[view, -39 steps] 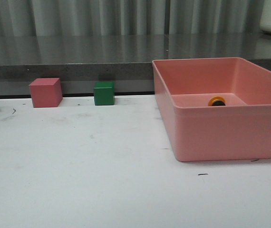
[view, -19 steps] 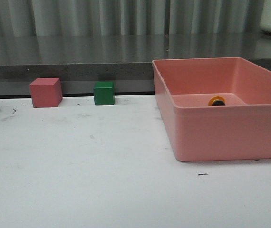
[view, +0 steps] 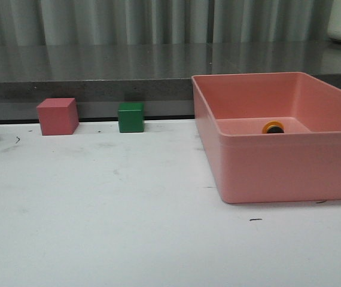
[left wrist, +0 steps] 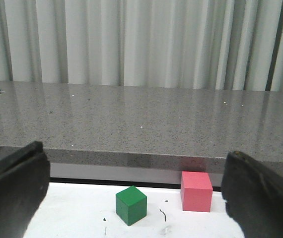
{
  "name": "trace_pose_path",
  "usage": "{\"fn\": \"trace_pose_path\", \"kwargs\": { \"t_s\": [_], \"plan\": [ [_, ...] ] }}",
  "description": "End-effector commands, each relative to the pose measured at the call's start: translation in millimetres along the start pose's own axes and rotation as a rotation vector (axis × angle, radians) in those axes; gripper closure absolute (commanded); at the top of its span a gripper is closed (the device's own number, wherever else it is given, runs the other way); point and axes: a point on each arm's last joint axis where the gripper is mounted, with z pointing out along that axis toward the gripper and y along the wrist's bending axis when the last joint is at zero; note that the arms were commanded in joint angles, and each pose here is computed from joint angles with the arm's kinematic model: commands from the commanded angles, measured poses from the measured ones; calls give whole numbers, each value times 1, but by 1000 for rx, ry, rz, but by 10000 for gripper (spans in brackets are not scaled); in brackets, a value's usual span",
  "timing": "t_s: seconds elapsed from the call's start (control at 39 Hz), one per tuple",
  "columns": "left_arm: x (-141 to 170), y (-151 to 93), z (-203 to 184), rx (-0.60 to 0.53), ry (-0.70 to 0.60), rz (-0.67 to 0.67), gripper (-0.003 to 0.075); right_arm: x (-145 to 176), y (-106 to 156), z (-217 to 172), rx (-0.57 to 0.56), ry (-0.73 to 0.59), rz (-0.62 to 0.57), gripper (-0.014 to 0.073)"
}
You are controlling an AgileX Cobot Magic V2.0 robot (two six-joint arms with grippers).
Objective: Place and stand button with both arms
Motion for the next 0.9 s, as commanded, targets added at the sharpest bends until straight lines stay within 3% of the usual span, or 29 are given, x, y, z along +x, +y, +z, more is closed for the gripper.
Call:
{"fn": "trace_pose_path", "kwargs": {
  "t_s": [0.0,0.21,0.51,0.74,0.87],
  "plan": [
    [-19,-1,0,11,-110,-6,48,-18,1,-1,-2,-111,-18,-48],
    [-19,-1,0,11,-110,-6,48,-43,5,24,3,-74,-17,-48],
    [-19,-1,0,11,-112,-6,48,-68,11,104,26,240,-17,-48],
    [-19,-1,0,11,-112,-6,48,-58,49,178,-72,459,-106,-48],
    [-19,-1,0,11,-112,-6,48,-51,59,208,-69,539,-72,-48]
  ]
}}
